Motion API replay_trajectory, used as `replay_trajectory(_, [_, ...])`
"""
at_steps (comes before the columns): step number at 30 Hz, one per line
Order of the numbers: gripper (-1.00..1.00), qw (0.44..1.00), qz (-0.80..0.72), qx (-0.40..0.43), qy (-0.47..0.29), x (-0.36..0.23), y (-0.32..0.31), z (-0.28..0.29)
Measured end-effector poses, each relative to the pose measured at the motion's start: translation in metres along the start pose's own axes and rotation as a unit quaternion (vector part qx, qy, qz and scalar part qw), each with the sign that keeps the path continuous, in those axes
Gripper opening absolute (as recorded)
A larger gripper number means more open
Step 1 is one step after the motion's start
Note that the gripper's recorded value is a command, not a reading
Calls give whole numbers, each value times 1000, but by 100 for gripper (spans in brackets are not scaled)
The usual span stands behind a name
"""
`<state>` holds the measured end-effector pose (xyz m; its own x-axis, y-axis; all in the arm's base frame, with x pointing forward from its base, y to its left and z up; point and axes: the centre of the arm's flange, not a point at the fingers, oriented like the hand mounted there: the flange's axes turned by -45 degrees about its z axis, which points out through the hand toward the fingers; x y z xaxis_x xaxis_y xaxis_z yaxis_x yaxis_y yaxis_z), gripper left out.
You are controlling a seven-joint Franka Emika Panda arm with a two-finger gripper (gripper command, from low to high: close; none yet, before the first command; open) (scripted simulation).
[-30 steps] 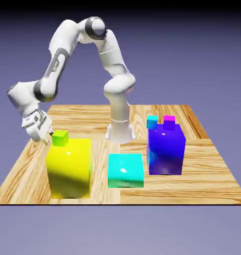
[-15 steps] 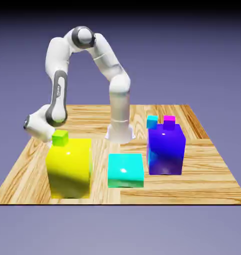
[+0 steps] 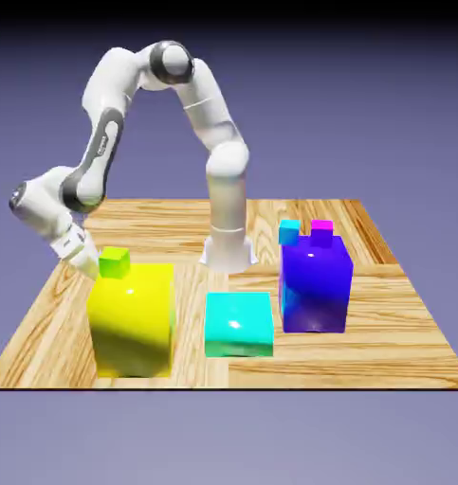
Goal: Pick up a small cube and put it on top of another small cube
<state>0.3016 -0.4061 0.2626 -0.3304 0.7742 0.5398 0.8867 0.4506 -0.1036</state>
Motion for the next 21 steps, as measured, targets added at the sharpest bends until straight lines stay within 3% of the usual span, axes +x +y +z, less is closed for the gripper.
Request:
replay_trajectory(11, [-100,996,-69,26,48,38,115,-108])
replay_trajectory(16, [-100,986,-117,32,110,71,171,-134])
replay_trajectory(21, [-100,985,-126,39,114,70,166,-140])
